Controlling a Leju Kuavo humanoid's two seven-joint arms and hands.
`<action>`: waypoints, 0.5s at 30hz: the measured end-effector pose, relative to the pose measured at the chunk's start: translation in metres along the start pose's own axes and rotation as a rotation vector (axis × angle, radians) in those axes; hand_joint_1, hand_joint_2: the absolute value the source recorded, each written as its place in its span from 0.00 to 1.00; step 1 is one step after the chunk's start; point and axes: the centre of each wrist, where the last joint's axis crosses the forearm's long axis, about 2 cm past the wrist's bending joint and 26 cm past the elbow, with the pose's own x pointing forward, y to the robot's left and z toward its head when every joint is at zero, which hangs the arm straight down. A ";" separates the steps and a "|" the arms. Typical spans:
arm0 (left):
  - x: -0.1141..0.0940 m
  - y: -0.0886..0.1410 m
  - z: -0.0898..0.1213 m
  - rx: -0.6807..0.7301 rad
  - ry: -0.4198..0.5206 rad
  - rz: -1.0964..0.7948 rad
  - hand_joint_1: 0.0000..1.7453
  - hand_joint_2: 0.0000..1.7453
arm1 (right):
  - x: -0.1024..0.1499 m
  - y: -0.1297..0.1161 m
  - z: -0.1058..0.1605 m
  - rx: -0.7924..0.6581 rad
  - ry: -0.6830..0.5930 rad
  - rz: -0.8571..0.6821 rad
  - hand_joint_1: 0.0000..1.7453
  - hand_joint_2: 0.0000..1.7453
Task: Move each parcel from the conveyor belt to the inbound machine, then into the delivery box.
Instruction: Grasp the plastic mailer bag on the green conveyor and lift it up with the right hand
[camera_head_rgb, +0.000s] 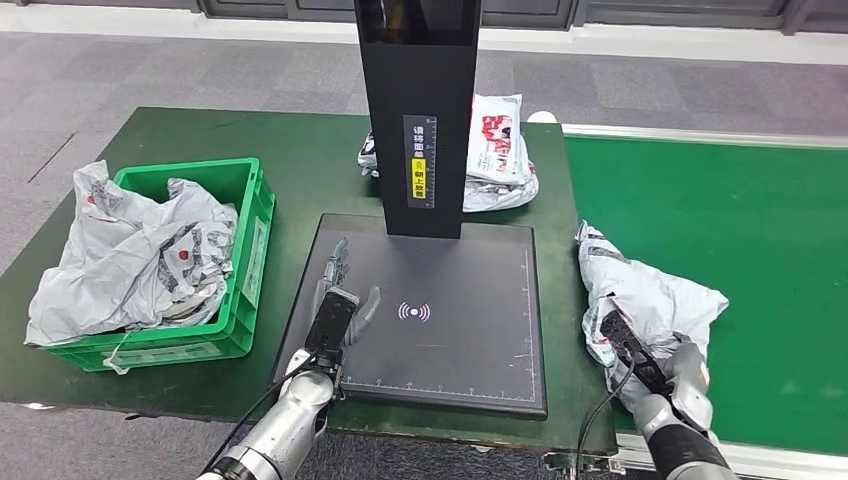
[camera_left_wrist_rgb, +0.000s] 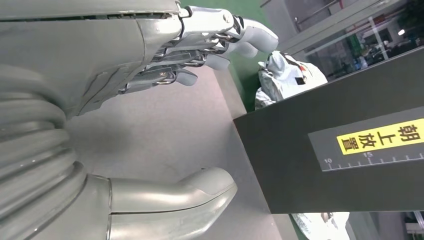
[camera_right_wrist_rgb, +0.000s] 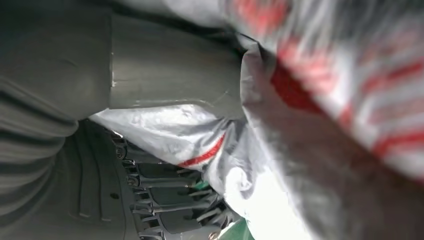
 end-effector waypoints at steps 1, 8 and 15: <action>0.000 0.000 0.000 0.000 -0.001 0.000 0.00 1.00 | 0.000 -0.001 0.000 -0.004 -0.005 -0.007 1.00 1.00; 0.001 0.001 0.001 0.009 -0.003 -0.004 0.00 1.00 | 0.014 0.000 0.007 -0.135 -0.158 -0.132 1.00 1.00; -0.001 0.004 0.004 0.024 -0.033 -0.016 0.00 1.00 | 0.049 -0.040 0.038 -0.467 -0.410 -0.445 1.00 1.00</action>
